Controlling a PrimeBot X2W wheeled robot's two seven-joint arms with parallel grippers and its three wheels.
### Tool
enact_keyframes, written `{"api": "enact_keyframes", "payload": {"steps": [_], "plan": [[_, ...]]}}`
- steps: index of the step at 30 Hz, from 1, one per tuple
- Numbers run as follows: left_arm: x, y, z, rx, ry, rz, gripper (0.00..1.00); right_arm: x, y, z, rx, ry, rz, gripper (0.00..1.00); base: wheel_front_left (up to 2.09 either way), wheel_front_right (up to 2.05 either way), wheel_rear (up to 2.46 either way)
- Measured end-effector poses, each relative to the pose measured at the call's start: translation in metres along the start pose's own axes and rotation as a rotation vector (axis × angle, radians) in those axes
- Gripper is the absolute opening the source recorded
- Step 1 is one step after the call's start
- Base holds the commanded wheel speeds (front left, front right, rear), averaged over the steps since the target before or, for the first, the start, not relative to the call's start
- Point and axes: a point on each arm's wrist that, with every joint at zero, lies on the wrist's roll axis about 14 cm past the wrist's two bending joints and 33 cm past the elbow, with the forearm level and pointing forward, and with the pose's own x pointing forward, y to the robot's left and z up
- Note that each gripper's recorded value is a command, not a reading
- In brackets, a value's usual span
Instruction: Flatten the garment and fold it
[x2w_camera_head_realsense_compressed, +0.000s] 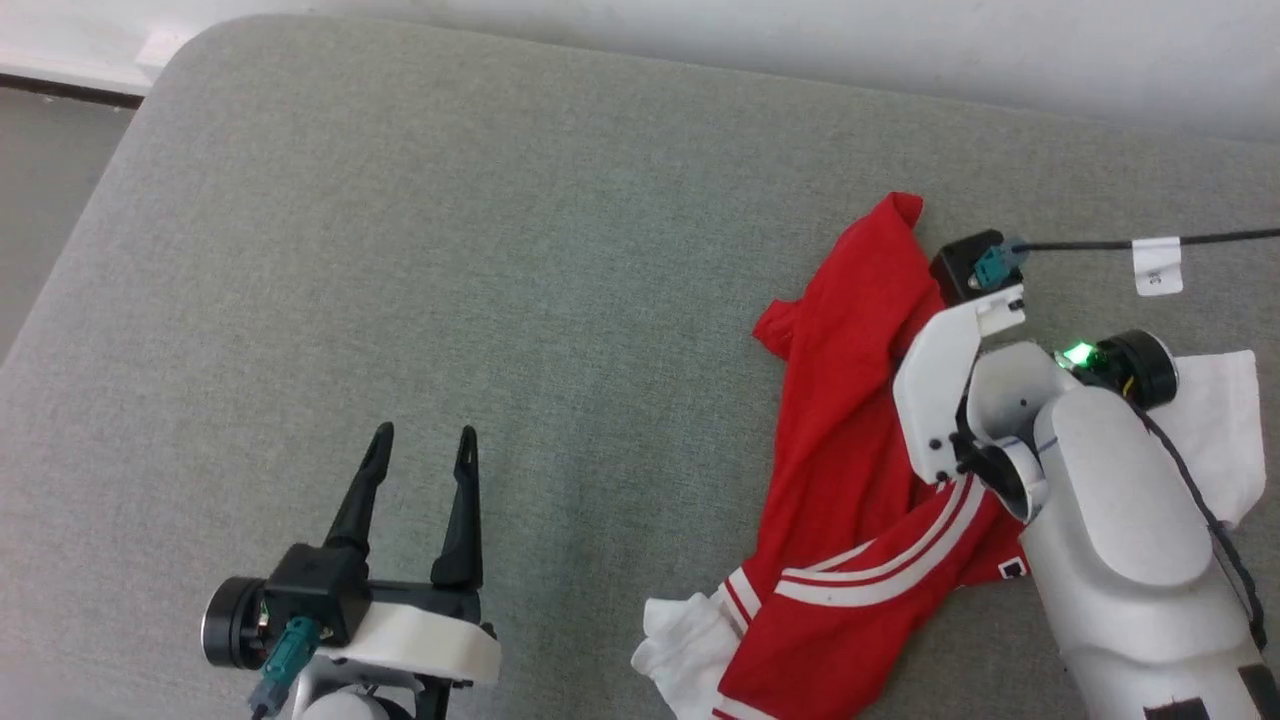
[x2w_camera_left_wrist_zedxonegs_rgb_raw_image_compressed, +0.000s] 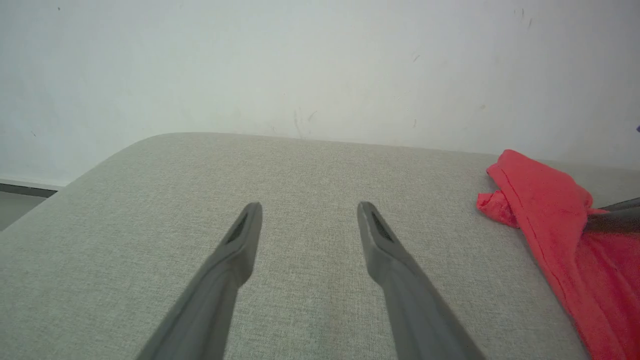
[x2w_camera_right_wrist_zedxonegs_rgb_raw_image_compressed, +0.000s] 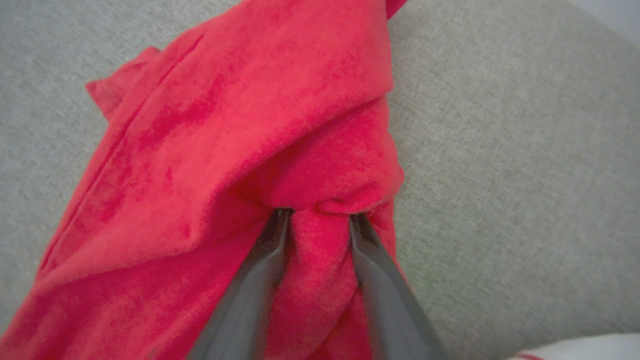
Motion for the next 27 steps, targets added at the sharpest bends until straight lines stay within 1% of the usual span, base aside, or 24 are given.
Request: {"api": "enact_keyframes", "payload": {"steps": [3, 5, 8, 12, 15, 18, 22, 23, 24, 25, 27], "plan": [[0.002, 0.0, 0.001, 0.002, -0.002, 0.001, 1.0, 0.002, 0.004, 0.015, -0.013, -0.038, 0.01, 0.0, 0.0, 0.0, 0.0], [0.004, -0.002, 0.001, 0.0, -0.006, -0.006, 1.0, -0.001, 0.005, 0.031, -0.019, -0.084, 0.013, 0.0, 0.0, 0.0, 0.0], [0.006, -0.008, 0.002, -0.006, -0.011, -0.019, 1.0, -0.01, -0.002, 0.07, -0.037, -0.182, -0.002, 0.0, 0.0, 0.0, 0.0], [0.01, -0.013, 0.002, -0.01, -0.01, -0.031, 1.0, -0.029, -0.022, 0.139, -0.094, -0.342, -0.061, 0.0, 0.0, 0.0, 0.0], [0.015, -0.016, 0.003, -0.016, -0.016, -0.042, 1.0, -0.033, -0.031, 0.169, -0.11, -0.392, -0.089, 0.0, 0.0, 0.0, 0.0], [0.017, -0.018, 0.0, -0.015, -0.003, -0.046, 1.0, -0.018, -0.036, 0.168, -0.114, -0.351, -0.108, 0.0, 0.0, 0.0, 0.0], [0.019, -0.018, -0.003, -0.014, 0.009, -0.046, 1.0, 0.014, -0.043, 0.143, -0.104, -0.244, -0.128, 0.0, 0.0, 0.0, 0.0], [0.02, -0.017, -0.004, -0.016, 0.01, -0.044, 1.0, 0.021, -0.044, 0.137, -0.096, -0.22, -0.128, 0.11, 0.0, 0.0, 0.0], [0.019, -0.016, -0.004, -0.018, 0.014, -0.038, 1.0, 0.028, -0.044, 0.131, -0.09, -0.198, -0.129, 0.5, 0.0, 0.0, 0.0], [0.019, -0.015, -0.006, -0.018, 0.02, -0.033, 1.0, 0.034, -0.043, 0.126, -0.089, -0.179, -0.128, 1.0, 0.0, 0.0, 0.0], [0.018, -0.012, -0.009, -0.014, 0.031, -0.023, 1.0, 0.045, -0.037, 0.121, -0.085, -0.168, -0.114, 1.0, 0.0, 0.0, 0.0]]}}
